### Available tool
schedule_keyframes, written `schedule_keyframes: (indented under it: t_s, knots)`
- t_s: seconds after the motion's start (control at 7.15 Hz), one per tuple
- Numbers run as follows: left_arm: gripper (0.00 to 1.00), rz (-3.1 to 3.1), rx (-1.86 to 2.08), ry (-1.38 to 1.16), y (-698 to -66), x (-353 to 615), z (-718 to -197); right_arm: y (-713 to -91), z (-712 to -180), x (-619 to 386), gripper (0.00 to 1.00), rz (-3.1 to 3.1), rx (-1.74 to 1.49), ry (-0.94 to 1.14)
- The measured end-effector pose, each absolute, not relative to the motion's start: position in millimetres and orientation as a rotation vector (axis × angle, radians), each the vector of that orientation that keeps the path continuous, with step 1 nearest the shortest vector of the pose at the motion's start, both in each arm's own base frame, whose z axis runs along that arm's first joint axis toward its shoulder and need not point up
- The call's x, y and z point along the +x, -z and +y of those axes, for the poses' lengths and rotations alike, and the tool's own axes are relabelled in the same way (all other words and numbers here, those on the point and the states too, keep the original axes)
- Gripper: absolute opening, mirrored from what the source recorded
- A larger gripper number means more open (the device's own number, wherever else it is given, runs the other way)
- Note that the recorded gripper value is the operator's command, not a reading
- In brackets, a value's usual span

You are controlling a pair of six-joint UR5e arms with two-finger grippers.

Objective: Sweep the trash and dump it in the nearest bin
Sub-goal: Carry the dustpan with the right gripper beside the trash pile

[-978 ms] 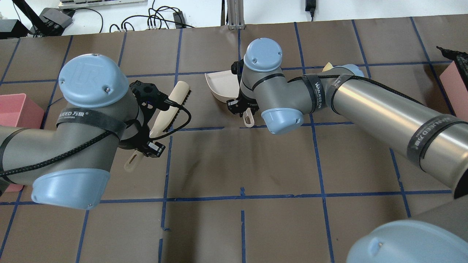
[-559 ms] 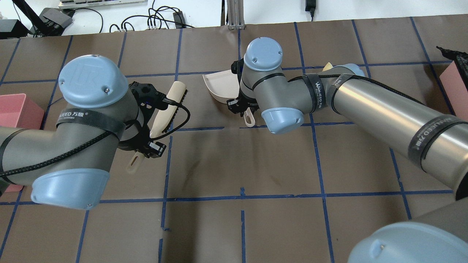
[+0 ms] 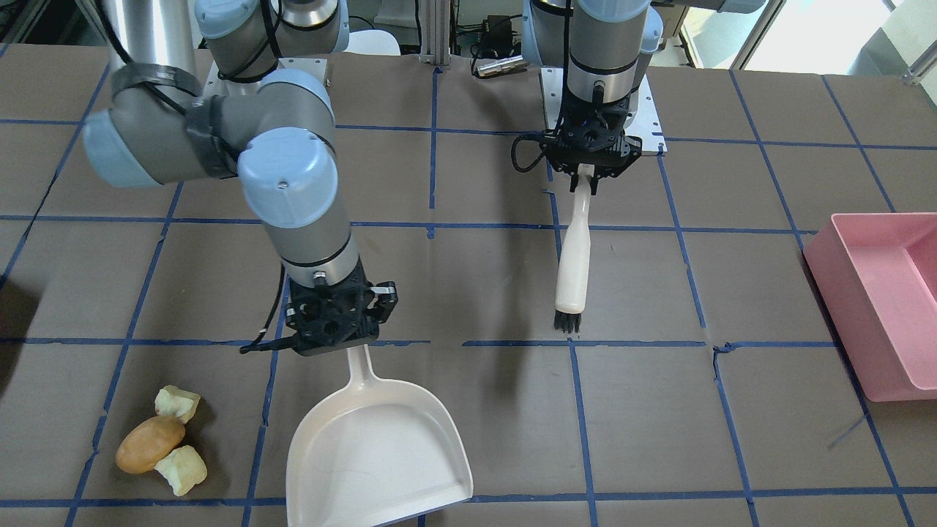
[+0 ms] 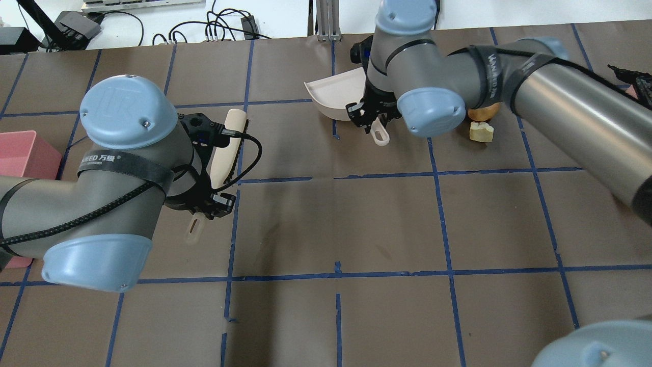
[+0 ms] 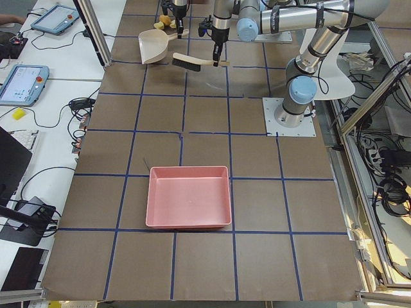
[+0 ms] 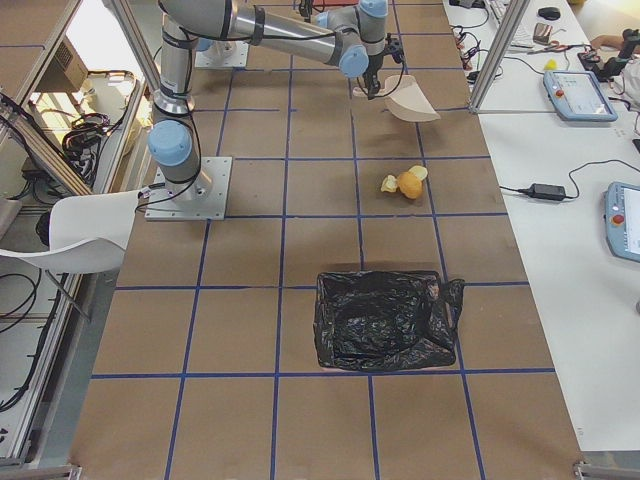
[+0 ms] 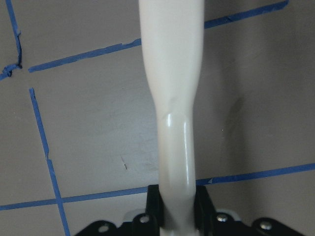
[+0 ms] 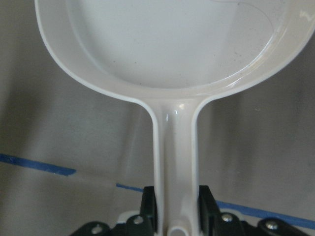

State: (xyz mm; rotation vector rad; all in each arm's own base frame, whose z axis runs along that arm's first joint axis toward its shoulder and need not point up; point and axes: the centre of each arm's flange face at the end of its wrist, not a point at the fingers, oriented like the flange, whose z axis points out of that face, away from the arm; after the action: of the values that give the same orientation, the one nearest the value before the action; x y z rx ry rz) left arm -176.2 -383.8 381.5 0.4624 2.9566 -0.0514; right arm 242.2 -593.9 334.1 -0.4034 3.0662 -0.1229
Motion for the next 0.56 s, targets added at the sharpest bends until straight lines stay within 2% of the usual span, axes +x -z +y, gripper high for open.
schedule_keyframes:
  t_s: [0.28,0.56]
  knots:
    - [0.0,2.928,0.675,0.041,-382,-178,-383,-372,-618,155,0.0,3.044,-0.641,0.049]
    - [0.0,3.026,0.4,0.061,-382,-183,-382,-391,-634,49,0.0,3.005,-0.905,-0.017]
